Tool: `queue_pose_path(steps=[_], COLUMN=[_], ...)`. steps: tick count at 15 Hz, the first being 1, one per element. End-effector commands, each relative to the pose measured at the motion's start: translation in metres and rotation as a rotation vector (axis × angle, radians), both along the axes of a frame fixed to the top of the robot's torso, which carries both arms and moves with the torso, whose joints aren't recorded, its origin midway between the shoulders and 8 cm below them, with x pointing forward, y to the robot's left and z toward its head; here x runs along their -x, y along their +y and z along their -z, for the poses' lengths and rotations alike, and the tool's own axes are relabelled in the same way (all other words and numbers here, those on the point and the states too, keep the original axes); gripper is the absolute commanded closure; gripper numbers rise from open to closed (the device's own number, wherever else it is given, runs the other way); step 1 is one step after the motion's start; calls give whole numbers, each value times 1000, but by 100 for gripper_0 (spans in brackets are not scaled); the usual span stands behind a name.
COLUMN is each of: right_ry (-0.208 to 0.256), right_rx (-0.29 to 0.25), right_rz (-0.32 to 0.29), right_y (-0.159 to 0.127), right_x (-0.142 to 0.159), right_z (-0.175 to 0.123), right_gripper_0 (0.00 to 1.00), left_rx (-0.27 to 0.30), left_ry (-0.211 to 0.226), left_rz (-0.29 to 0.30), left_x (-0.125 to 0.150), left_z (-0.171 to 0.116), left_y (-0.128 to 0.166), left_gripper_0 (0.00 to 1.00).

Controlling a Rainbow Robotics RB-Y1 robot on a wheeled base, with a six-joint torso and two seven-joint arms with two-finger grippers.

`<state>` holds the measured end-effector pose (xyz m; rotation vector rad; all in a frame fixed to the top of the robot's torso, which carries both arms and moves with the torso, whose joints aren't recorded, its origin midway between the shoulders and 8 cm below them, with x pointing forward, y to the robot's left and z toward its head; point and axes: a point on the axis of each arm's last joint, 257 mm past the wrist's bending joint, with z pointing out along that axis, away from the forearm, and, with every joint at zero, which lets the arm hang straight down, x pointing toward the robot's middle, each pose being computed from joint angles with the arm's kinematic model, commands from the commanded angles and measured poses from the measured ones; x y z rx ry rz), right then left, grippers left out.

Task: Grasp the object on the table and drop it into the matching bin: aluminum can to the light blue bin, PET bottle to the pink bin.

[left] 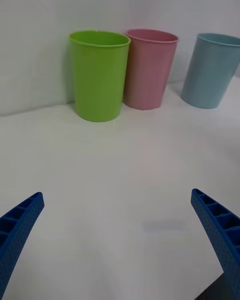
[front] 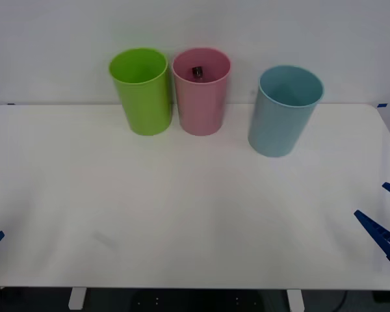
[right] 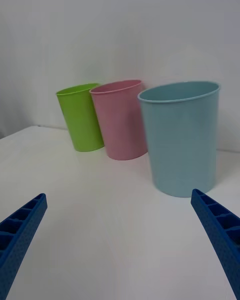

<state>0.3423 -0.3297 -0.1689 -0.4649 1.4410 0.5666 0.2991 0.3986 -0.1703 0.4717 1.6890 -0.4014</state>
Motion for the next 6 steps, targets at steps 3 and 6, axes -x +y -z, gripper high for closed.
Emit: queue_pose_path(steps=[3, 6], right_ry=[0, 0], right_rx=[0, 0], right_rz=[0, 0], right_y=[0, 0], right_x=[0, 0], right_z=[0, 0], right_gripper_0=[0, 0], left_rx=[8, 16], left_ry=[8, 13], left_rz=[-3, -1], left_x=[5, 5], left_z=[3, 4], left_y=[0, -1], left_gripper_0=[0, 0])
